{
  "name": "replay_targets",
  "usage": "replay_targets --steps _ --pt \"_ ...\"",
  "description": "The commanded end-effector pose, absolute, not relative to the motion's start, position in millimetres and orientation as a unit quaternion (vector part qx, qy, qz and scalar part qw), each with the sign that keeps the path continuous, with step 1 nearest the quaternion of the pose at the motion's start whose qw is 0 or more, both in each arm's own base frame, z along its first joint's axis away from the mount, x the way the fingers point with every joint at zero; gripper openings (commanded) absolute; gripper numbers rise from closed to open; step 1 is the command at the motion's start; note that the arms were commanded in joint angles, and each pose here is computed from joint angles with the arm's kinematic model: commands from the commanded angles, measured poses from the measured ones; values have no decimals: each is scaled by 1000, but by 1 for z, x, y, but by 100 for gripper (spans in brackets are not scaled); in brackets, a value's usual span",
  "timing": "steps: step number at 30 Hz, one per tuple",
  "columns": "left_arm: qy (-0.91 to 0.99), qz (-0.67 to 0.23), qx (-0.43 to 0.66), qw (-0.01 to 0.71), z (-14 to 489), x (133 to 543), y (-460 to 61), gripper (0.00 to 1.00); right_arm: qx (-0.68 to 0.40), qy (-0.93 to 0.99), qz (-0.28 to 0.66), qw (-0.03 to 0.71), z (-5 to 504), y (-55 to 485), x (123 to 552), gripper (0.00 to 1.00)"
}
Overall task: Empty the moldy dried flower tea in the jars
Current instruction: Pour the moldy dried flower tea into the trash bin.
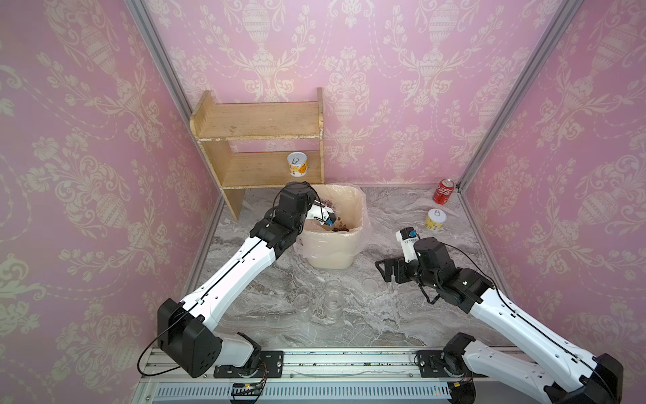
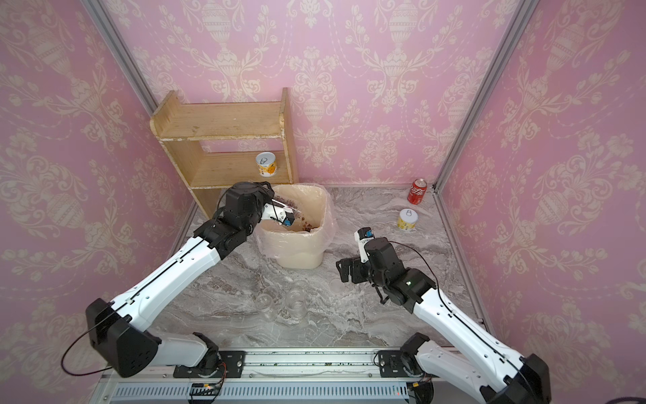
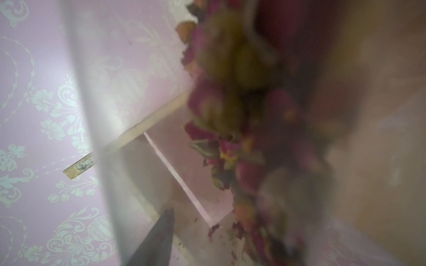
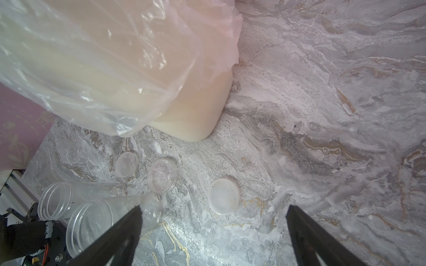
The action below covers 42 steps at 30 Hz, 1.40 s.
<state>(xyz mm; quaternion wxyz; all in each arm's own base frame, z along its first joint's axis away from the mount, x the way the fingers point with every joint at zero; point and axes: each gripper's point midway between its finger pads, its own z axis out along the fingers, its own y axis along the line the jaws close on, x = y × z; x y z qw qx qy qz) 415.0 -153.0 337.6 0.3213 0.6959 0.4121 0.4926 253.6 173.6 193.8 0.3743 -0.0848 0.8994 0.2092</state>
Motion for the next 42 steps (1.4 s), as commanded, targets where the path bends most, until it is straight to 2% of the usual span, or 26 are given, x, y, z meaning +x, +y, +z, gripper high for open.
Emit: replay_targets --steps 1,13,16,25,33,42 --pt "400 498 695 329 352 411 -150 17 -79 899 220 371 191 176 253 100" --pt "398 497 701 321 351 412 -150 17 -69 893 245 371 199 182 252 100" --pt "409 488 692 341 355 411 -152 17 -61 885 273 372 213 189 251 100" --pt "495 400 669 384 346 402 -148 18 -8 829 417 373 309 219 251 98" --pt "567 319 633 419 335 400 -144 18 10 774 522 358 395 261 279 92" --pt "583 251 602 484 344 394 -156 18 14 766 570 298 431 313 323 77"
